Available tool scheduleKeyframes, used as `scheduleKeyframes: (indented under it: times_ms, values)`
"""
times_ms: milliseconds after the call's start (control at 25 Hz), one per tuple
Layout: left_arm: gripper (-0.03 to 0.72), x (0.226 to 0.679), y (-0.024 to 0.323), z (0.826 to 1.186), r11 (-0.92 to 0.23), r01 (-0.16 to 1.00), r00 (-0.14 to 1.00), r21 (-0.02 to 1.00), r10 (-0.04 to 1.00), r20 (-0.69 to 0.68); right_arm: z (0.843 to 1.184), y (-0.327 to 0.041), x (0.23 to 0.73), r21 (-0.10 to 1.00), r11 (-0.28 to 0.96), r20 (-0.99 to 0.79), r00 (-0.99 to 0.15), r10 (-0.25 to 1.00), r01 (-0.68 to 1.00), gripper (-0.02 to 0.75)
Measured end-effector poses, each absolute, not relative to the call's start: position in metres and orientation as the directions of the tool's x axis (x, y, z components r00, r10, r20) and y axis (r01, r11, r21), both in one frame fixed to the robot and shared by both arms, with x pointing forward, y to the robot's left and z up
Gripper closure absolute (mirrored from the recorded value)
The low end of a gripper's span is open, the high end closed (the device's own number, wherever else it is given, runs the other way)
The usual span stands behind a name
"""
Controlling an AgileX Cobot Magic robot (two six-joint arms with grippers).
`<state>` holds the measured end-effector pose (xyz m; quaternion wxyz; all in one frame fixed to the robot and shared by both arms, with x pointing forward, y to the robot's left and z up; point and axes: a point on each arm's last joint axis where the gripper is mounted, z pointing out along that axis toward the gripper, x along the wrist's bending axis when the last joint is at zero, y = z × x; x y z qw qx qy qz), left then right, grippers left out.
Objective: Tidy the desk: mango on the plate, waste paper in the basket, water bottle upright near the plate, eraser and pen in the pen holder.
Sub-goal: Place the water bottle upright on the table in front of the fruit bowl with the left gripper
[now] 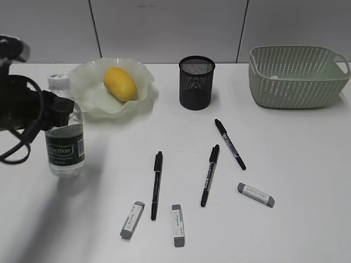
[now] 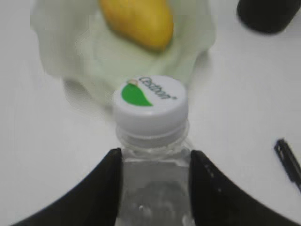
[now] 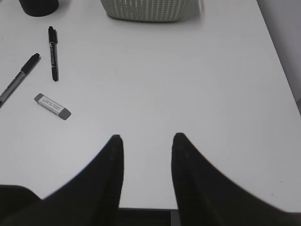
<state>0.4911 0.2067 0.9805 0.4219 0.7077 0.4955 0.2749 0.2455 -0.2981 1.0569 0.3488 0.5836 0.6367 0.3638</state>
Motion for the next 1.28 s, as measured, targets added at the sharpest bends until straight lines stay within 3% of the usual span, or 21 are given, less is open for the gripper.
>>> scheduleKeyframes:
  times_ms: [120,240,600,680,800,920,1080,1160,1280]
  values:
    - [0.363,0.48,0.215,0.961,-0.088,0.347,0.362,0.934,0.931,-0.047,1.057,-0.298,0.246,0.87,0.053,-0.019,-0.075,0.997,0.49,0.449]
    - [0.363,0.485,0.217,0.939,-0.069,0.349,0.35,0.935,0.935,-0.062,1.057,-0.298,0.245,0.872,0.053,-0.019,-0.075,0.997,0.487,0.449]
    - [0.365,0.495,0.211,0.919,-0.02,0.228,0.383,0.973,0.921,-0.071,1.057,-0.298,0.245,0.873,0.053,-0.018,-0.075,0.997,0.485,0.449]
    - [0.328,0.49,0.212,0.917,-0.014,0.218,0.385,0.976,0.92,-0.073,1.057,-0.298,0.245,0.873,0.053,-0.018,-0.075,0.997,0.485,0.449]
    - [0.194,0.483,0.214,0.917,-0.005,0.201,0.391,0.98,0.917,-0.076,1.057,-0.298,0.245,0.873,0.053,-0.018,-0.075,0.997,0.485,0.449]
    - [0.123,0.48,0.215,0.929,0.008,0.167,0.389,0.986,0.918,-0.073,1.057,-0.298,0.245,0.873,0.053,-0.018,-0.075,0.997,0.485,0.449]
    - [0.104,0.471,0.218,0.966,0.033,0.065,0.393,0.997,0.918,-0.057,1.057,-0.298,0.245,0.873,0.053,-0.018,-0.075,0.997,0.485,0.449]
    - [0.115,0.462,0.223,0.988,0.038,0.083,0.376,0.996,0.924,-0.067,1.057,-0.298,0.245,0.873,0.052,-0.018,-0.074,0.997,0.486,0.449]
    - [0.2,0.444,0.234,1.02,-0.04,0.323,0.303,0.946,0.951,-0.063,1.057,-0.298,0.245,0.873,0.052,-0.018,-0.074,0.997,0.486,0.449]
